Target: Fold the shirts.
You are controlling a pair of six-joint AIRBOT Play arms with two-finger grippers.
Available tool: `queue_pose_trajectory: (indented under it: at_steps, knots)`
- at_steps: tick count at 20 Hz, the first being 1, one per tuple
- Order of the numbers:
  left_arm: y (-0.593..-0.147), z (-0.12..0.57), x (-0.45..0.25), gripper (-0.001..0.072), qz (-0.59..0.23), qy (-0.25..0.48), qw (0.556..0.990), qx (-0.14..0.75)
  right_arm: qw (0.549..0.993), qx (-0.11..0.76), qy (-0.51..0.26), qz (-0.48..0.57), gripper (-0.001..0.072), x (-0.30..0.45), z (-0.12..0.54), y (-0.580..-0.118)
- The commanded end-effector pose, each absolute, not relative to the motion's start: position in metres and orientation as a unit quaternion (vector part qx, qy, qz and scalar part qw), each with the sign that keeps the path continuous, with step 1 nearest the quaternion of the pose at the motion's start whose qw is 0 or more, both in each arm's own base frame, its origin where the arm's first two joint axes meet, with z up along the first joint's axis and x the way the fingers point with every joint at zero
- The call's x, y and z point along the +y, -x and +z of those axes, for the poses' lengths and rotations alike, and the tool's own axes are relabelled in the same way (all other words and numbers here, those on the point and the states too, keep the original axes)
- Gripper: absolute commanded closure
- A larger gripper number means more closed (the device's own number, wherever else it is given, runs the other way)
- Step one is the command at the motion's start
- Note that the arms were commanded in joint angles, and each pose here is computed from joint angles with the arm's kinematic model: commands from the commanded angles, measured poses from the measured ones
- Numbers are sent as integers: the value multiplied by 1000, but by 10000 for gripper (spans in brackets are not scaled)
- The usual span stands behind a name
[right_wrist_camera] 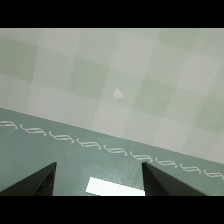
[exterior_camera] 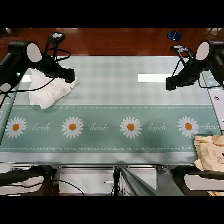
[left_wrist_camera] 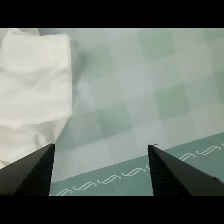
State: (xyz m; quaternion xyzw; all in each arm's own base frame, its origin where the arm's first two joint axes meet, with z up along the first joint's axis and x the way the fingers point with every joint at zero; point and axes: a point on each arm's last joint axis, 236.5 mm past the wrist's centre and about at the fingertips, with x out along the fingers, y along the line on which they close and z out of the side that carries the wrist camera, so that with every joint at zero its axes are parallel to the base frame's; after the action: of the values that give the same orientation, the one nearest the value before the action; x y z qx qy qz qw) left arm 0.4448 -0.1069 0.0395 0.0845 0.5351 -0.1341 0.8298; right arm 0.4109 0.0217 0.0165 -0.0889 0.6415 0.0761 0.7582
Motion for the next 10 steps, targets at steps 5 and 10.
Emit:
queue_pose_trajectory:
  at_steps: [5, 10]
  knots:
    - [-474, 34, -35, 24, -37, -188, 835, 516, 756, 644, 88, 77, 109, 22, 17, -409]
    - [-478, 20, 56, -13, 68, -34, 845, 529, 757, 644, 80, 74, 110, 23, 17, -409]
